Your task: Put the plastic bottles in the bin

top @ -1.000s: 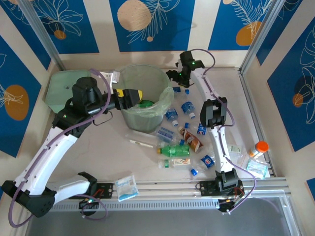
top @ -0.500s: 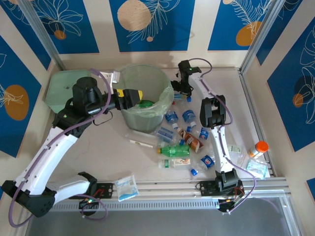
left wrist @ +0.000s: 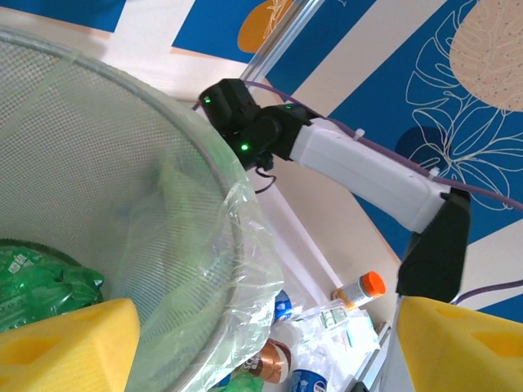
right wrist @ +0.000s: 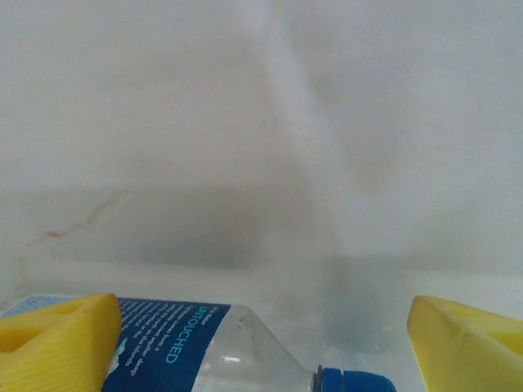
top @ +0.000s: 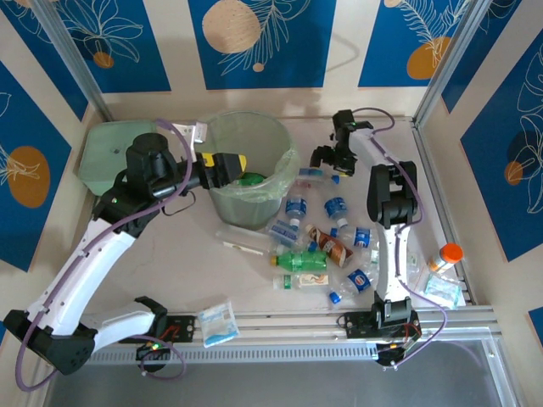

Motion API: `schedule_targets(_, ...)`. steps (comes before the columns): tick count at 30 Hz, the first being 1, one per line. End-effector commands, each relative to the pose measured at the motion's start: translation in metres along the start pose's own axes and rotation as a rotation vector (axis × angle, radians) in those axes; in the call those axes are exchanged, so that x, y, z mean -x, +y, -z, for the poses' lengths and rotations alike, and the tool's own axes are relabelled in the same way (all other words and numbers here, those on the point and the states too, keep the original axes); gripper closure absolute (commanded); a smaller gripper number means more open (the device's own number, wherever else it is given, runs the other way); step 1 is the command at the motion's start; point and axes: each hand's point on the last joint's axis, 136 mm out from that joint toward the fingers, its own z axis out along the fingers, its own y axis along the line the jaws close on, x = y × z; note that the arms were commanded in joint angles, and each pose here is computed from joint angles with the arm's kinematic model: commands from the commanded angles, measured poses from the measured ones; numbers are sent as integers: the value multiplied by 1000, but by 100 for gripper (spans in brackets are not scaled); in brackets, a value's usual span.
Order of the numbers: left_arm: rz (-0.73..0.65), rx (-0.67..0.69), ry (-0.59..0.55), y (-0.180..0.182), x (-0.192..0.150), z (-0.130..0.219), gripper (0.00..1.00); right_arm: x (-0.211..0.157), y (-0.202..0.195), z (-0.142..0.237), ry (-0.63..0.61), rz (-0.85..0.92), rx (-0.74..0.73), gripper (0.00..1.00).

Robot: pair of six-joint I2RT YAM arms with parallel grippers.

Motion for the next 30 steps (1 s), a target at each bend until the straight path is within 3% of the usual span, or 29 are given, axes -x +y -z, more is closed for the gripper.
schedule_targets(1, 7, -15, -6, -1, 1, -2, 18, -1, 13, 23, -41, 19, 49, 11)
schedule_targets(11, 17, -9, 5, 2, -3, -2, 18, -13, 5, 55, -85, -50, 79, 11)
schedule_targets(16, 14, -7, 7, 1, -4, 0, 18, -20, 24, 73, -110, 44, 112, 5)
schedule_targets(23, 12, -12, 3, -1, -3, 2, 18, -29, 34, 39, -64, 311, -155, 0)
schedule_targets(30, -17, -6, 6, -7, 3, 8, 17, -33, 46, 19, -56, 367, -164, 1)
